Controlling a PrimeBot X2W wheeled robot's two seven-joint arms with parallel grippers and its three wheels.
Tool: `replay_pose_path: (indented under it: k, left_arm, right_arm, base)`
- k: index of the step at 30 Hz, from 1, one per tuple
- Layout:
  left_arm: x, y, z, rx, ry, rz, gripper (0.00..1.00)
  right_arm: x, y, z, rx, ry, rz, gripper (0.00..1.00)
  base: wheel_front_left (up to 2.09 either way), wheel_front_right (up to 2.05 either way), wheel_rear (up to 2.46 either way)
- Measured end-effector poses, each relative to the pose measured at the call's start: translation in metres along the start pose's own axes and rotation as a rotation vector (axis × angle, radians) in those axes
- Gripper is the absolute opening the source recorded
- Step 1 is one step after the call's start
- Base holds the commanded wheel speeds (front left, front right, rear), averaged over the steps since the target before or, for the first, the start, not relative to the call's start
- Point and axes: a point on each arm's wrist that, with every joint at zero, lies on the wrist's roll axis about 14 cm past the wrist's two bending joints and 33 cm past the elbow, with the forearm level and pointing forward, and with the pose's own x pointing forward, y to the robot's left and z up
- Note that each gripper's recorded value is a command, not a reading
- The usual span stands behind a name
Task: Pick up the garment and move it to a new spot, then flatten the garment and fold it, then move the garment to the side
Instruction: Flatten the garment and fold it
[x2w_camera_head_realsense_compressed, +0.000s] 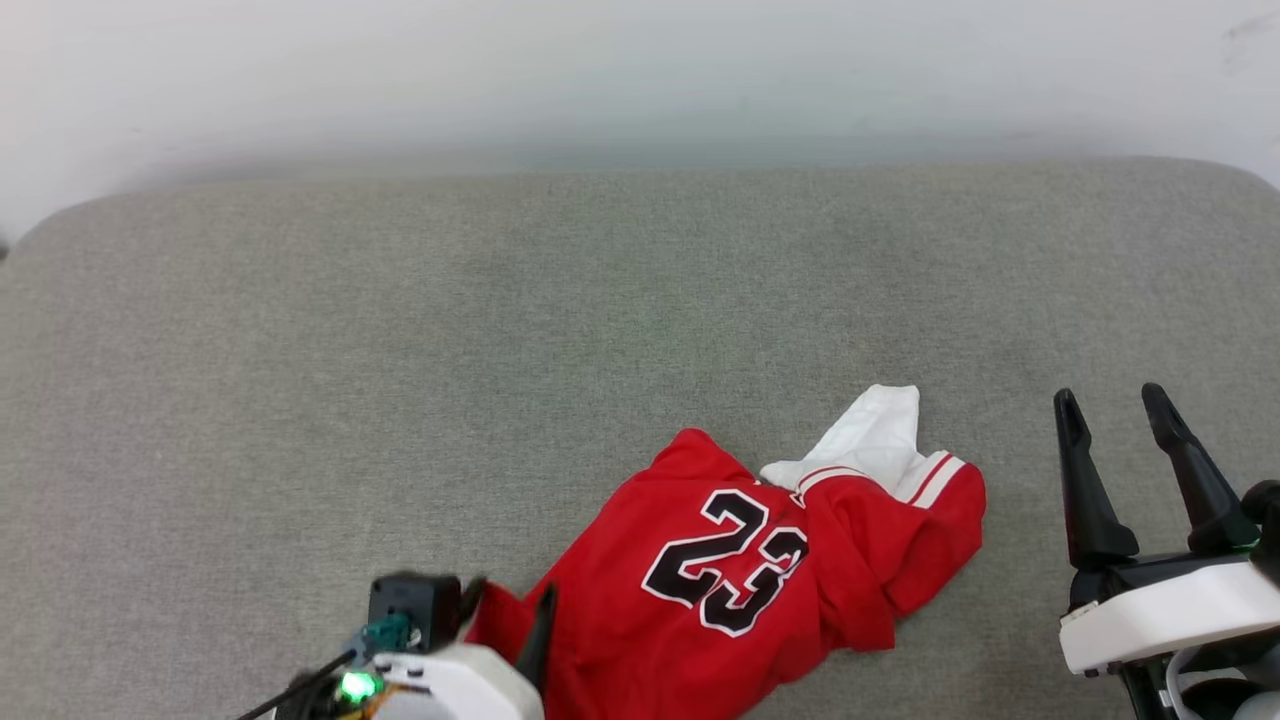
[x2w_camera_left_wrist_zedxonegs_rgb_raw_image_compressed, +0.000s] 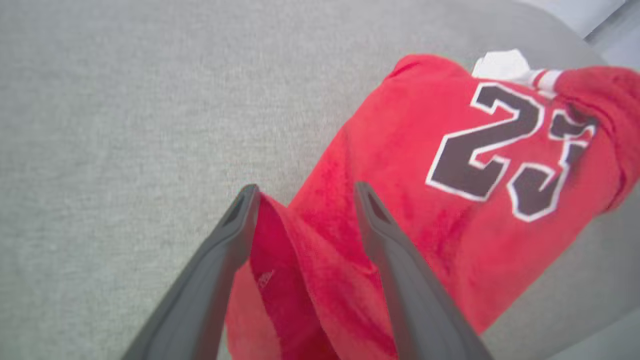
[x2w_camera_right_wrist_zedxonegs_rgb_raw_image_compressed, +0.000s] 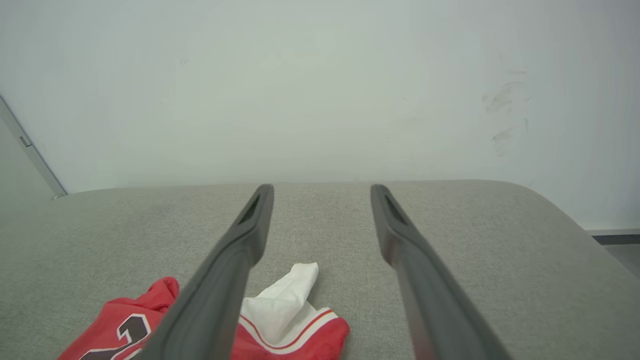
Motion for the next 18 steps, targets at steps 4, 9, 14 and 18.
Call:
replay_pose_path:
  k: [4, 9, 14, 18]
  left_arm:
    - [0.004, -0.009, 0.064, 0.057, -0.258, -0.021, 1.0]
    - [0.014, -0.031, 0.116, 0.133, -0.411, -0.102, 1.0]
    - [0.043, -0.06, 0.121, 0.204, -0.323, -0.234, 1.0]
    - [0.069, -0.075, 0.093, 0.271, -0.137, -0.319, 1.0]
  right_arm:
    - [-0.002, 0.0, 0.003, -0.004, -0.001, -0.001, 1.0]
    - [-0.002, -0.001, 0.005, -0.009, -0.003, -0.005, 1.0]
    - [0.004, -0.005, 0.01, -0.014, -0.021, -0.016, 1.0]
    - [0.009, -0.01, 0.007, -0.014, -0.02, -0.03, 1.0]
  base:
    - [0.0, 0.0, 0.0]
    - [0.0, 0.0, 0.0]
    - [0.0, 0.0, 0.0]
    - [0.0, 0.0, 0.0]
